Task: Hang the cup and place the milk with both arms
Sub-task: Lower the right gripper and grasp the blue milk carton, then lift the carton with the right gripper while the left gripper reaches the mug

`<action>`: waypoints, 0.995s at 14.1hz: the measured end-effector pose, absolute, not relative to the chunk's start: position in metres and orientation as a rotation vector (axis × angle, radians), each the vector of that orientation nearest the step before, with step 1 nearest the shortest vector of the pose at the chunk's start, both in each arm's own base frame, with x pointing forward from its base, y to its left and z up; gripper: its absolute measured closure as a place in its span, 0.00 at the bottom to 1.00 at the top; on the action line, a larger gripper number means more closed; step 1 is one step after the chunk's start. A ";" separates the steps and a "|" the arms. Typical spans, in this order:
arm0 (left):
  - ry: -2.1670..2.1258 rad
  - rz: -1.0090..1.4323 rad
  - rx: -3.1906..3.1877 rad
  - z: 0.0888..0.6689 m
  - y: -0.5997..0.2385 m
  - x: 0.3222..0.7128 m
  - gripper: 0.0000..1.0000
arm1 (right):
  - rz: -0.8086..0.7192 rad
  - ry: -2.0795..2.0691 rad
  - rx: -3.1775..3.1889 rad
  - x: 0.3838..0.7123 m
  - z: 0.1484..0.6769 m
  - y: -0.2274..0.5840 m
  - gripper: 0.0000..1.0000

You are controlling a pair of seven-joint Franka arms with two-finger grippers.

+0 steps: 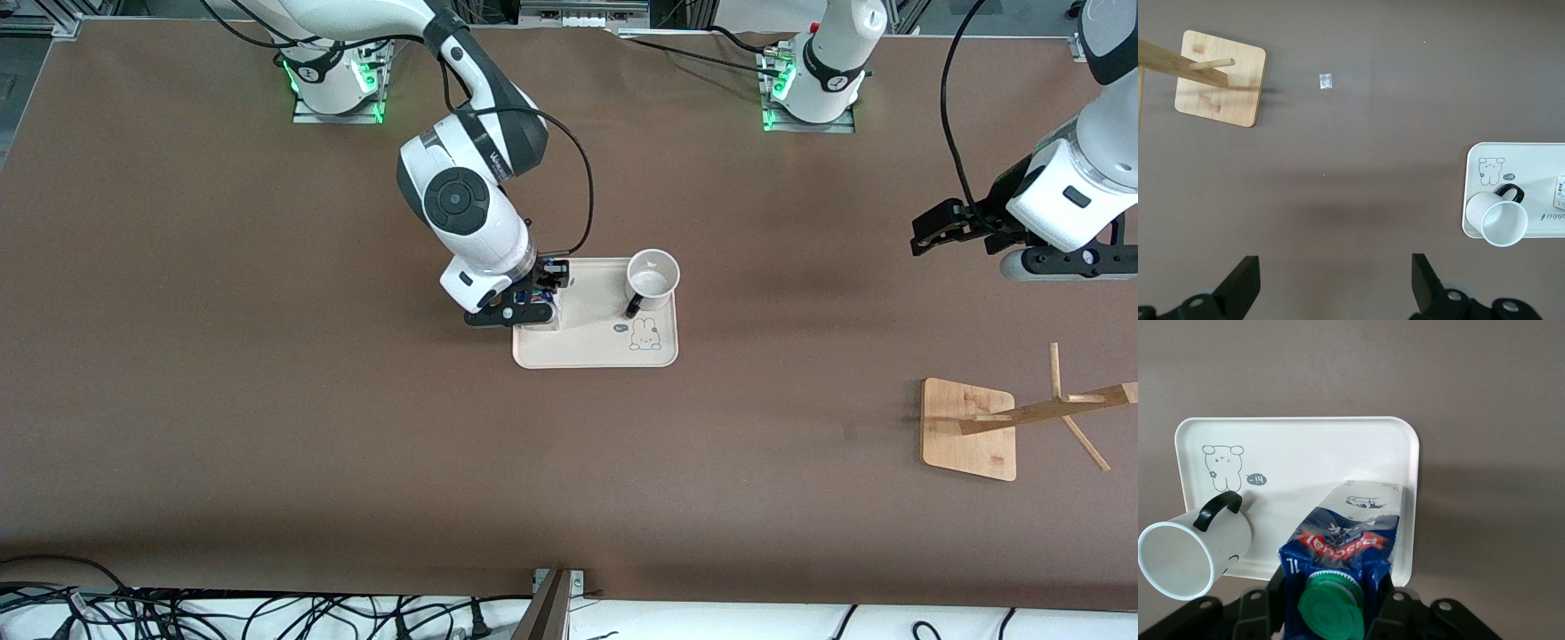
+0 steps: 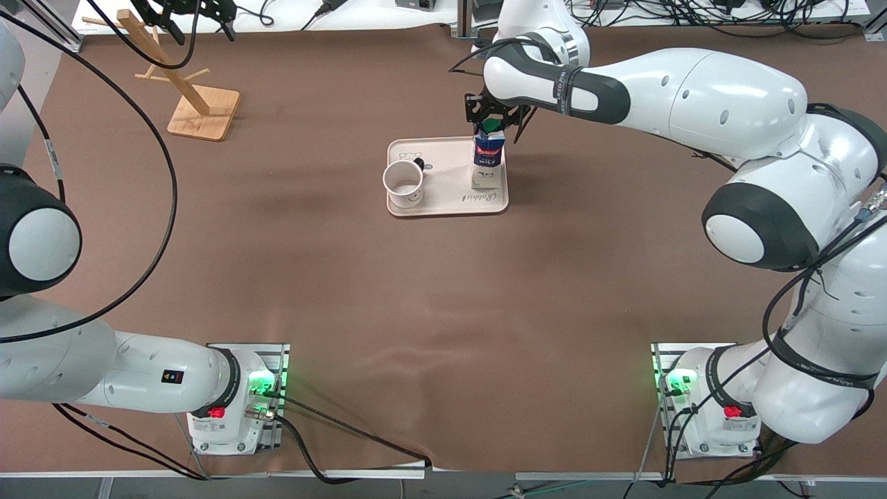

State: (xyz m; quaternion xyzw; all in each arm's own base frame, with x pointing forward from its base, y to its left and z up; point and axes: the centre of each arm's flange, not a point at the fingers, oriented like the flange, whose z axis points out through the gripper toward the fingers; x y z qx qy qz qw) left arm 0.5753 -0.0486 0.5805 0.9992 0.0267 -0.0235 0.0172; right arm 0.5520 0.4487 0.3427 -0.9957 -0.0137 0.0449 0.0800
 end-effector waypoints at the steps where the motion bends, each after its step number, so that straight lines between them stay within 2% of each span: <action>1: 0.083 -0.073 3.105 0.581 -0.049 0.575 0.00 | 0.135 -0.043 -2.978 0.551 0.343 0.450 0.48; 7: 0.083 -0.073 3.105 0.580 -0.049 0.575 0.00 | 0.113 -0.052 -2.967 0.550 0.355 0.453 0.49; 11: 0.082 -0.056 3.104 0.582 -0.049 0.577 0.00 | 0.095 -0.060 -2.947 0.546 0.430 0.438 0.49; 14: 0.073 -0.066 3.076 0.580 -0.056 0.576 0.00 | 0.130 -0.007 -2.986 0.559 0.499 0.388 0.49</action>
